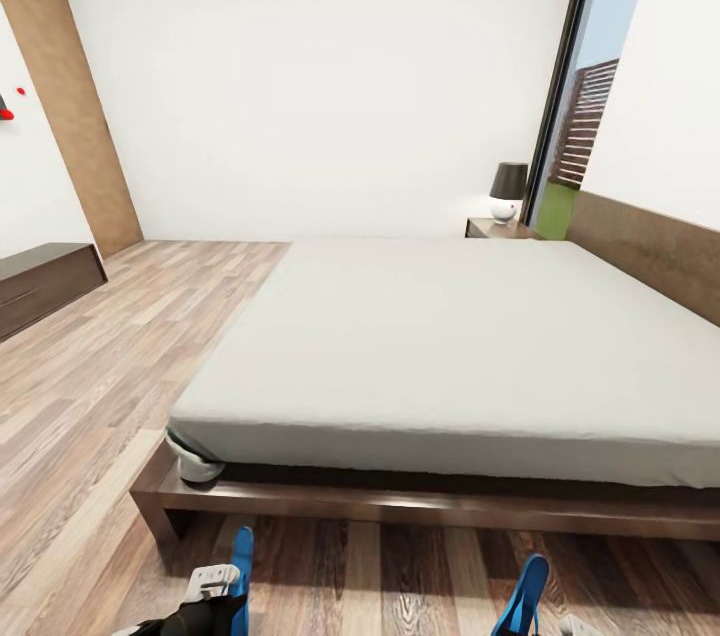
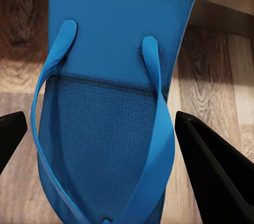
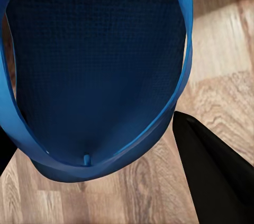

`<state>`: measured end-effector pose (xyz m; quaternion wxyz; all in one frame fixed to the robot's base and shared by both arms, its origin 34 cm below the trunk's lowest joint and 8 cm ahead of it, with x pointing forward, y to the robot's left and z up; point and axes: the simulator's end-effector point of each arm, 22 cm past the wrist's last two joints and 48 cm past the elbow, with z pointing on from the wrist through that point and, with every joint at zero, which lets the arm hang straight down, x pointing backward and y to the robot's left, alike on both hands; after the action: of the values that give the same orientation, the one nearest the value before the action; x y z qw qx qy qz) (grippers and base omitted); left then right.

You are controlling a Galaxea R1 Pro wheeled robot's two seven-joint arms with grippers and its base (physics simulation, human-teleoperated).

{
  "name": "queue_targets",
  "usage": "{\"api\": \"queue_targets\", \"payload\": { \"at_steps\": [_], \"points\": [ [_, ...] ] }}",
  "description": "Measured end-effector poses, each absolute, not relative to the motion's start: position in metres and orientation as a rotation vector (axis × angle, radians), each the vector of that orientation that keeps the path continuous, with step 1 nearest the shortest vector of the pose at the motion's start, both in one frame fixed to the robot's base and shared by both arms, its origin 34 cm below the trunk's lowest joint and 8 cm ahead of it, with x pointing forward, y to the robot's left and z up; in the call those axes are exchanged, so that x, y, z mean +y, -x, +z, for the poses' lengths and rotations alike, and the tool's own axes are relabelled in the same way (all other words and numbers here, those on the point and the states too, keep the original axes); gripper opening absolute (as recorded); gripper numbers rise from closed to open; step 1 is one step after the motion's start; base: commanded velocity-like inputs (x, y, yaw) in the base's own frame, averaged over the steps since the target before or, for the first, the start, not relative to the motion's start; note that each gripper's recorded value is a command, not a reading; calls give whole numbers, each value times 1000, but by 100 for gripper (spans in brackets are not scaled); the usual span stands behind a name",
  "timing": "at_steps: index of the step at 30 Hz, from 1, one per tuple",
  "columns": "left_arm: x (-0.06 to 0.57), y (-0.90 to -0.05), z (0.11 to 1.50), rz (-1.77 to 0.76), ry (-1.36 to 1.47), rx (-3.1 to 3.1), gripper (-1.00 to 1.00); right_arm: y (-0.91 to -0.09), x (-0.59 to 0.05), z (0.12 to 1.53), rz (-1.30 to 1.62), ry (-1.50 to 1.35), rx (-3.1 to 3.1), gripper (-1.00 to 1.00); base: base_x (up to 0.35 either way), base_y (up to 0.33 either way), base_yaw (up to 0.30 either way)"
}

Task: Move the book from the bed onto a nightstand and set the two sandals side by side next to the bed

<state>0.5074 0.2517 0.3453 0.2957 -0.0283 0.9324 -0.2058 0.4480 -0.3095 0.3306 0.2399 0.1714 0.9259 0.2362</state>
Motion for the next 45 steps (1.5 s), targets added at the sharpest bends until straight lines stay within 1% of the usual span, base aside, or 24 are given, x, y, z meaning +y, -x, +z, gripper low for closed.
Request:
{"api": "queue_targets", "payload": {
  "at_steps": [8,10,12,13,21,23,26,28,30,35,39,45],
  "points": [
    [258,-509,344,-513,84,2484,-100,-448,-309,331,647,-472,2533,-100,0,0,0],
    [274,-510,338,-418,112,2501,-100,-449,-309,331,648,-473,2531,-100,0,0,0],
    [309,-509,329,-198,178,2533,-100,-449,-310,331,649,-476,2530,-100,0,0,0],
    [315,-508,326,-137,194,2541,-100,-449,-310,331,649,-477,2530,-100,0,0,0],
    [315,-503,320,180,266,2578,-100,-449,-319,333,651,-489,2529,-100,0,0,0],
    [308,-507,323,201,245,2587,-100,-449,-333,335,627,-491,2528,-100,0,0,0],
    [304,-520,331,240,180,2598,-100,-449,-390,352,576,-474,2509,-100,0,0,0],
    [306,-523,333,252,164,2597,-100,-450,-409,371,644,-449,2476,-100,0,0,0],
    [307,-525,335,257,156,2595,-100,-447,-417,393,773,-440,2447,-100,0,0,0],
    [305,-526,335,253,151,2595,-100,-442,-409,411,956,-526,2454,-100,0,0,0],
    [305,-525,335,253,153,2595,-100,-457,-399,429,1047,-561,2454,-100,0,0,0],
    [305,-525,334,253,154,2596,-100,-473,-368,471,1323,-602,2386,-100,0,0,0]
  ]
}}
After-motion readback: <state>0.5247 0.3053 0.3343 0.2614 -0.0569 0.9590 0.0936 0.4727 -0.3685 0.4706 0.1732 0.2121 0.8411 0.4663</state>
